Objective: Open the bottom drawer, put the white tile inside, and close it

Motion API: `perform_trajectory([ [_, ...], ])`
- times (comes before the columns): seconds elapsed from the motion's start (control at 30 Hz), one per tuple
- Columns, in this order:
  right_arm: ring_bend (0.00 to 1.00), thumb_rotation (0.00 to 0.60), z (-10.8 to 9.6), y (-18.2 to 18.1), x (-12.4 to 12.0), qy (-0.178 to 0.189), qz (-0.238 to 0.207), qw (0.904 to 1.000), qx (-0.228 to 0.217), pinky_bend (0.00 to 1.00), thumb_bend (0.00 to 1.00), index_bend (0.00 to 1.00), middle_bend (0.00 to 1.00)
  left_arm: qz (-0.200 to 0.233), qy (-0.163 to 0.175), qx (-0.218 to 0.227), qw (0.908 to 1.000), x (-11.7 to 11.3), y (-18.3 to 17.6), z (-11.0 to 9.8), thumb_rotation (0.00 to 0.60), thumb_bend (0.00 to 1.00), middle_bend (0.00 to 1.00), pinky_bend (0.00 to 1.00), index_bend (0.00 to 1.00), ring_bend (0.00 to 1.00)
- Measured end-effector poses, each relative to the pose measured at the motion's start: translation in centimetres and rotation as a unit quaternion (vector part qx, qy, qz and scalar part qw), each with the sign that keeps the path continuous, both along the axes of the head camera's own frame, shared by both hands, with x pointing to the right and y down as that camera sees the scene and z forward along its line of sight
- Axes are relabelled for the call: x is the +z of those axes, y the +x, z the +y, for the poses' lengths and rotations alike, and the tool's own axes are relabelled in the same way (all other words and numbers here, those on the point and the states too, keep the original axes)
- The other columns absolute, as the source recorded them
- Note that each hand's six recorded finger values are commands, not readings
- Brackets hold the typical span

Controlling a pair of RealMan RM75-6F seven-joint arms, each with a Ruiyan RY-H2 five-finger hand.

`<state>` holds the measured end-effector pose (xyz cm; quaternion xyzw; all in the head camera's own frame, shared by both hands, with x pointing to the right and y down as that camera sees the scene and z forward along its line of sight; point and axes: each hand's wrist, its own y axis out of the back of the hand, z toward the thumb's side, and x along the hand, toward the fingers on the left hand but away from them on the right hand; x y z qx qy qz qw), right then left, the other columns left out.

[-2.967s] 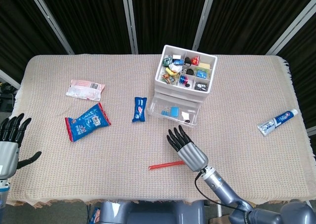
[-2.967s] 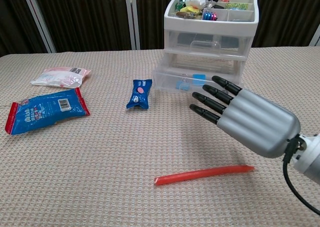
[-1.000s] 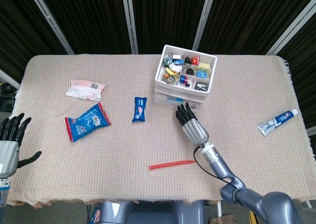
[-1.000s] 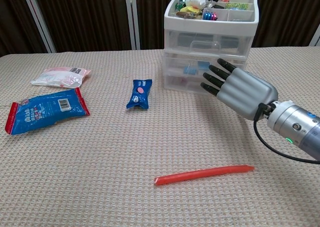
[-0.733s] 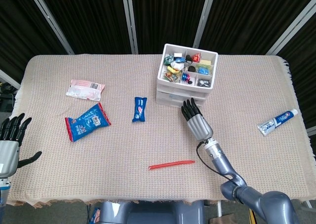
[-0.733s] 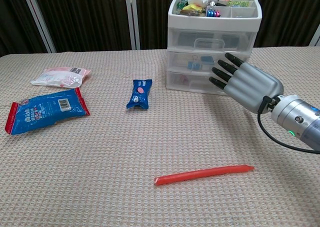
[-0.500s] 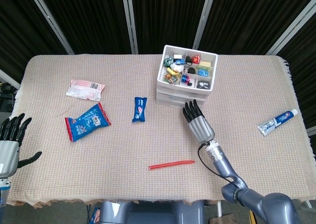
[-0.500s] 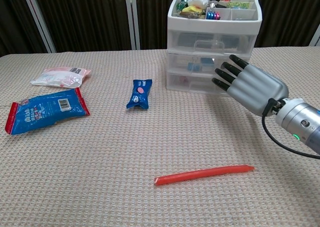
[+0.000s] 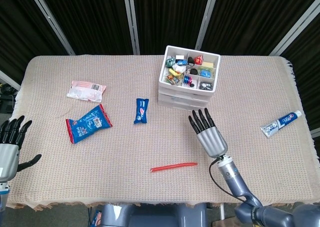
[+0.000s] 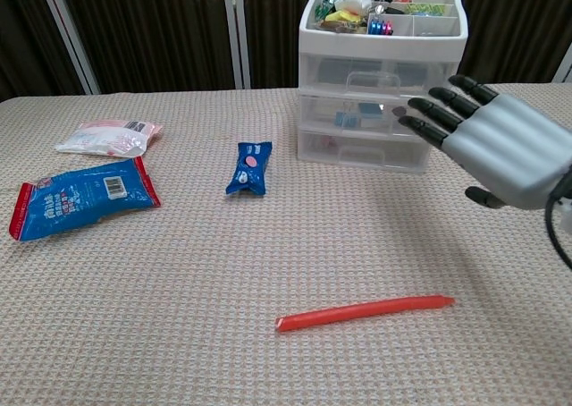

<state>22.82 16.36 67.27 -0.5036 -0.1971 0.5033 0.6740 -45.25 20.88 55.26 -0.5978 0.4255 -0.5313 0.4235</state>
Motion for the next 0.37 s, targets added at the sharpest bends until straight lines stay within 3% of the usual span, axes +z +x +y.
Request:
perform_trajectory([
  [0.17, 0.0, 0.6, 0.5, 2.9, -3.9, -0.044, -0.089, 0.9929, 0.066, 0.0, 0.07, 0.02, 0.0, -0.005, -0.001, 0.004, 1.0, 0.1, 0.1, 0.1, 0.6, 0.14, 0.0, 0.0, 0.08, 0.0],
  [0.37, 0.0, 0.6, 2.4, 9.2, -8.1, -0.111, -0.166, 0.9683, 0.15, 0.0, 0.06, 0.02, 0.0, -0.011, 0.0, 0.012, 0.9999, 0.1, 0.2, 0.1, 0.6, 0.14, 0.0, 0.0, 0.07, 0.0],
])
